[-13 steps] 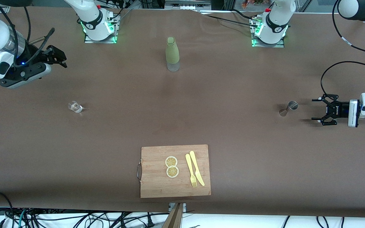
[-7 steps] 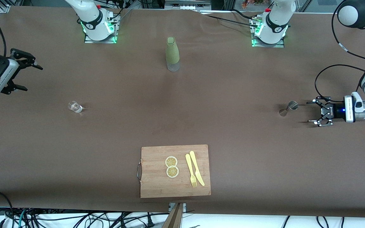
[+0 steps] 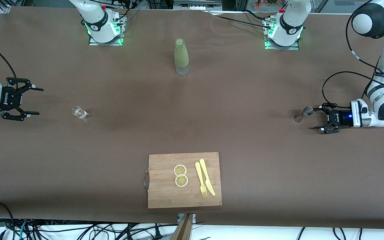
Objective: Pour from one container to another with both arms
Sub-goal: 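Grasp the jigger with the left gripper while the right gripper reaches the glass, then close the right gripper around the clear glass cup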
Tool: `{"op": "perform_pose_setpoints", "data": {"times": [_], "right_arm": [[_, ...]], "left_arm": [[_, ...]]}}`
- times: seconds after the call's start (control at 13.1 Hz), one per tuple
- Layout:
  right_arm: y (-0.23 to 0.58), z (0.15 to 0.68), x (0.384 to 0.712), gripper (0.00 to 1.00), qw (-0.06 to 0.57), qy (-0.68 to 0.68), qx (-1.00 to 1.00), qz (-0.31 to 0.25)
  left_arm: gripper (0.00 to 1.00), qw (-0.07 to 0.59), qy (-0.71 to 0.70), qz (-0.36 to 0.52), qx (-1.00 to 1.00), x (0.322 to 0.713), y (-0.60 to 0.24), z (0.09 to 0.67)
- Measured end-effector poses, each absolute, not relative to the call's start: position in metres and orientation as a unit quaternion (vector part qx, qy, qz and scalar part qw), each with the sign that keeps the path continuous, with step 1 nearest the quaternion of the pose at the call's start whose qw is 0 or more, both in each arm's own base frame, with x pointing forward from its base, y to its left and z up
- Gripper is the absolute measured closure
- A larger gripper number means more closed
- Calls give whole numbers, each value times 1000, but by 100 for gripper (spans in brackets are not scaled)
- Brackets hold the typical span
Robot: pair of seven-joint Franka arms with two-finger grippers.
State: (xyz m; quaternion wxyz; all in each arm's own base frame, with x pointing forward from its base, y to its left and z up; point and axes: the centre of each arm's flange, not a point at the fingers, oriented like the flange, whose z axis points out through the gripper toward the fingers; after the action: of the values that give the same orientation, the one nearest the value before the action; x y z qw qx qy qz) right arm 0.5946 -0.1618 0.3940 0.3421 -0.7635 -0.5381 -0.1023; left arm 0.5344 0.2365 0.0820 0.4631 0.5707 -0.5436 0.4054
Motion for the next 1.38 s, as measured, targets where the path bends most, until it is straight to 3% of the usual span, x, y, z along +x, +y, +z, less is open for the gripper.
{"op": "perform_pose_setpoints", "data": {"times": [0.31, 1.07, 1.38], "right_arm": [[-208, 310, 581, 0, 412, -548, -707, -174], [-256, 135, 522, 1, 477, -584, -595, -281], [-250, 97, 514, 2, 487, -567, -584, -319]], "left_arm": [[0, 471, -536, 421, 560, 538, 219, 75], [0, 501, -522, 423, 546, 526, 190, 58], [0, 502, -522, 425, 542, 525, 189, 63]]}}
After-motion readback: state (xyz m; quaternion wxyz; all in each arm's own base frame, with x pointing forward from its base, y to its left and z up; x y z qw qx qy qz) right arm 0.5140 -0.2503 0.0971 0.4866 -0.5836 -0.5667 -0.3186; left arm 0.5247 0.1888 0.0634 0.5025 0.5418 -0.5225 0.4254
